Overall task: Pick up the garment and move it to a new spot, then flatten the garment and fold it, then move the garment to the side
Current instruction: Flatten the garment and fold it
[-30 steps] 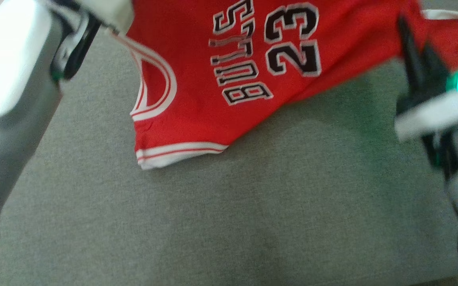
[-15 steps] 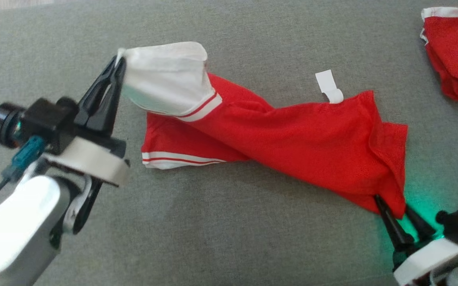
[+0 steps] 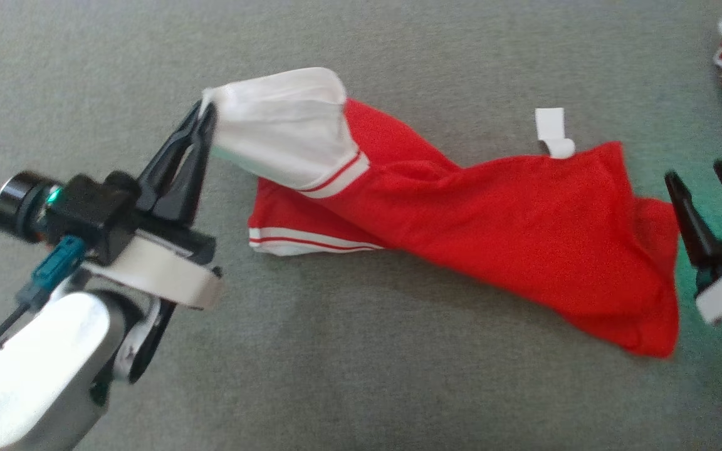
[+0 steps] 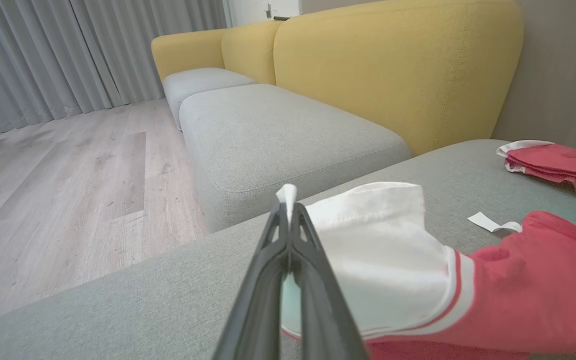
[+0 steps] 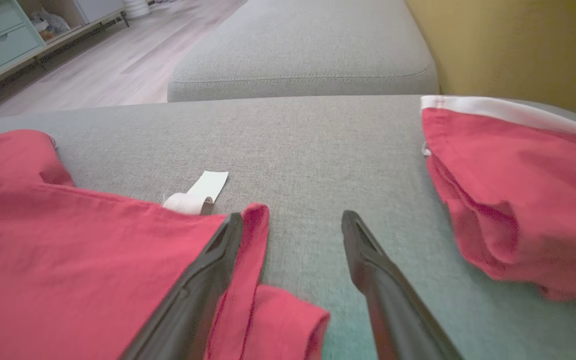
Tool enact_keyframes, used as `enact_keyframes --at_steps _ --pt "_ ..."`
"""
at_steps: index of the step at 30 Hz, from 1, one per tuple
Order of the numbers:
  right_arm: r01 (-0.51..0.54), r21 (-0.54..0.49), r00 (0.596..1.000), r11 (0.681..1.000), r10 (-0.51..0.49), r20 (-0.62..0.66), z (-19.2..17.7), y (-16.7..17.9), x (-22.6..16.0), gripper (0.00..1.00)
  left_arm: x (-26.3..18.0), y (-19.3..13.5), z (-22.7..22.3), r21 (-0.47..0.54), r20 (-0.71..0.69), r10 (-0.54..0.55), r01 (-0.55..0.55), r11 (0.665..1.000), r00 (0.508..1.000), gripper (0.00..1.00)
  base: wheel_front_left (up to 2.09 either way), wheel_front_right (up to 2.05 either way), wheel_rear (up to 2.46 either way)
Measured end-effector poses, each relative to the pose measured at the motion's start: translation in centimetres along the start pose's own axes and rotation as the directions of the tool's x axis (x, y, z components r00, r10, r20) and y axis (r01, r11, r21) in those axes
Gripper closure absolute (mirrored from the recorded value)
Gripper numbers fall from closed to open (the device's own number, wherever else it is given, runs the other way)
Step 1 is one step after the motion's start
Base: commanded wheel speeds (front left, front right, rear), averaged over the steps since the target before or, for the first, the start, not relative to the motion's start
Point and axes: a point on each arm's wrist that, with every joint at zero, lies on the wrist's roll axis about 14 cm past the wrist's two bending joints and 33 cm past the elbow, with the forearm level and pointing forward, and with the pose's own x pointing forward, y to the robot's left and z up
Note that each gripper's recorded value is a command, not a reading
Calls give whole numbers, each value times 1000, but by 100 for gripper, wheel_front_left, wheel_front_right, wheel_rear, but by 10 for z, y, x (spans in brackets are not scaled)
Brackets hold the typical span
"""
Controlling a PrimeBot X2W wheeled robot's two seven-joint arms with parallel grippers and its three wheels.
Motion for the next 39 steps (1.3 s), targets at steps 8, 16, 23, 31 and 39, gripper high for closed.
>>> enact_keyframes --at_steps 8,16,23,31,39 --pt "-61 -77 996 995 56 -66 23 -5 51 0 10 1 1 12 0 -15 15 1000 1000 100 0 0 0" --pt "-146 -83 960 986 121 -253 -24 10 61 0 18 -3 -1 14 1 -26 26 1000 1000 100 0 0 0" --pt "-148 -80 951 986 120 -286 -35 4 66 0 21 1 -11 10 -25 -21 21 1000 999 100 0 0 0" --pt "-185 -111 944 977 145 -296 -36 8 70 100 22 5 -15 13 -35 -9 10 1000 999 100 0 0 0" --pt "-202 -166 968 965 170 -187 -12 13 66 100 18 12 -1 25 8 14 -14 1000 1000 100 0 0 0"
